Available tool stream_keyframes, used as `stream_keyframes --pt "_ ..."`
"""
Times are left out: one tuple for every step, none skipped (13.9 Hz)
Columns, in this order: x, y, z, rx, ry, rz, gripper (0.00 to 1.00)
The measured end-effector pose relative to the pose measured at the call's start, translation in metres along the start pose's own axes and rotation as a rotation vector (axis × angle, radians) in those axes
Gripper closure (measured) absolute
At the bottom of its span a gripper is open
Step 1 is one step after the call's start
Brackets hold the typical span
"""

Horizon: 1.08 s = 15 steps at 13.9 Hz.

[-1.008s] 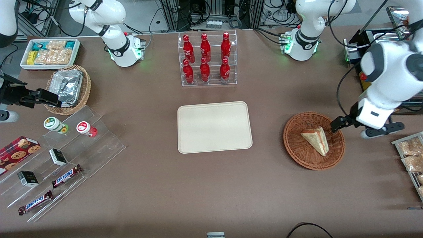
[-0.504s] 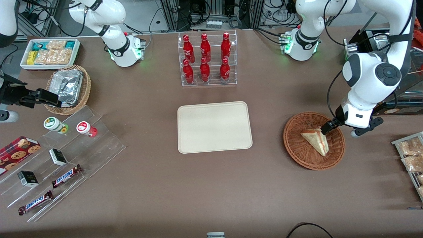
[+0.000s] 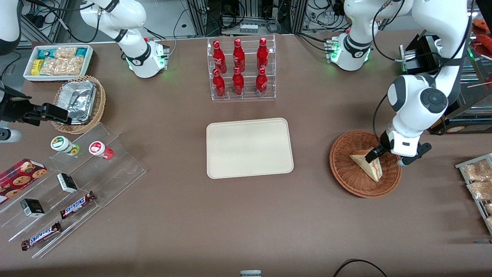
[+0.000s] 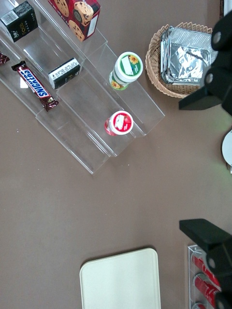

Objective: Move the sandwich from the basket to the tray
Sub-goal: 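Close the left gripper on the sandwich's upright edge, then lift the sandwich out of the basket with the left gripper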

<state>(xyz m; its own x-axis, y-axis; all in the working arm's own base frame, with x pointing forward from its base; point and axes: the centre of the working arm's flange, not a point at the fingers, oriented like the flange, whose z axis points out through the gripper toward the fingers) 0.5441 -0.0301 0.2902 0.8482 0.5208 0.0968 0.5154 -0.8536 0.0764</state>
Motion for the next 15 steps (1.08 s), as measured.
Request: stream_keyframes --pt "0.0 0.0 0.005 0.002 -0.004 -0.001 0.0" --pt "-0.001 -0.001 0.009 0.005 -0.009 -0.001 0.0" --pt "-0.001 -0.001 0.012 0.008 -0.014 -0.001 0.0" --pt "-0.002 -0.001 0.014 0.01 -0.017 -0.001 0.0" --pt "-0.002 -0.002 0.016 0.012 -0.02 -0.001 0.0" --pt "-0.003 -0.002 0.019 0.015 -0.024 -0.001 0.0" --pt "-0.003 -0.002 0.022 0.017 -0.028 -0.001 0.0" --pt "-0.004 -0.003 0.024 0.02 -0.033 -0.001 0.0" --pt "-0.005 -0.003 0.027 0.023 -0.038 -0.001 0.0" --pt "-0.005 -0.004 0.03 0.026 -0.043 -0.001 0.0" --pt "-0.006 -0.004 0.033 0.029 -0.048 -0.001 0.0" --pt "-0.007 -0.004 0.036 0.032 -0.053 -0.001 0.0" --pt "-0.009 -0.003 0.038 0.034 -0.058 0.003 0.0" --pt "-0.012 0.0 0.04 0.034 -0.062 0.01 0.04" --pt "-0.014 0.003 0.04 0.033 -0.064 0.014 0.04"
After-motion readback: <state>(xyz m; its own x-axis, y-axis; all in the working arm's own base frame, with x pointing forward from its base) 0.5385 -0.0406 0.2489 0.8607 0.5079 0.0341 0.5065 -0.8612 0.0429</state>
